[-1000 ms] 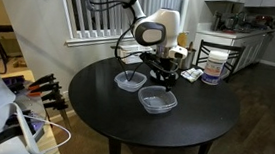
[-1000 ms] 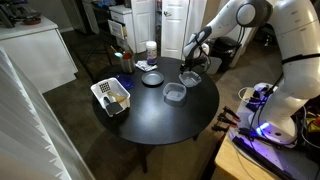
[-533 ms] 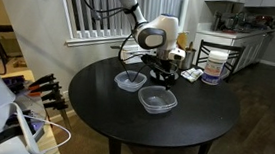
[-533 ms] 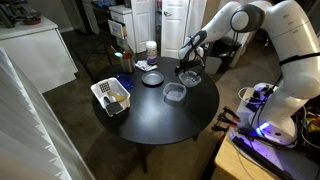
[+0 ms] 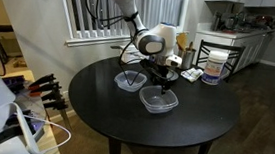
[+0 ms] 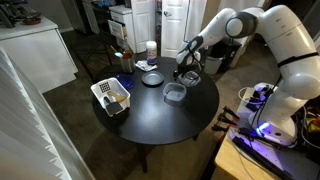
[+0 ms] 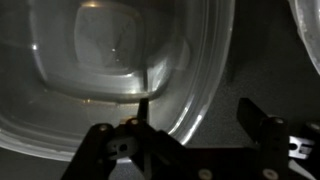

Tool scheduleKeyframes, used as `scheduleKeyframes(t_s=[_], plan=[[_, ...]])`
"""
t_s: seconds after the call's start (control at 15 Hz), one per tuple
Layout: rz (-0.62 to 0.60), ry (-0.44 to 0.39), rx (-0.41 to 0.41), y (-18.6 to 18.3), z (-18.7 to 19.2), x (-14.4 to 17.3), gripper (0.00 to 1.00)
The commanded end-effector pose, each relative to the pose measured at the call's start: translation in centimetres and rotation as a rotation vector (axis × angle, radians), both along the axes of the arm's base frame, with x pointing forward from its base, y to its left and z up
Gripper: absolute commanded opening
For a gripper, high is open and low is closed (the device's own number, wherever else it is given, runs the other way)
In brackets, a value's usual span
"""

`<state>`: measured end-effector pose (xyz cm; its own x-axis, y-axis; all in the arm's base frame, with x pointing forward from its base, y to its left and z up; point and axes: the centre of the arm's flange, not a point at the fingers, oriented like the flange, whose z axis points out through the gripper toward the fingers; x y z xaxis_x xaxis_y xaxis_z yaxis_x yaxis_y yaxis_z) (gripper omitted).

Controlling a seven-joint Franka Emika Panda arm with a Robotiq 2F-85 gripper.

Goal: Put the right bowl in the left bowl

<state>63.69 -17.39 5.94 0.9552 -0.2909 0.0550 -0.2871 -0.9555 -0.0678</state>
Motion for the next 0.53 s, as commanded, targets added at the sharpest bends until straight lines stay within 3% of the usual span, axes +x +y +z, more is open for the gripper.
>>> scheduleKeyframes(t_s=[0.0, 0.47], plan=[[-0.021, 0.035, -0.014, -0.28, -0.45, 0.45, 0.6], [-0.03, 0.049, -0.068, -0.59, 0.31, 0.44, 0.15]])
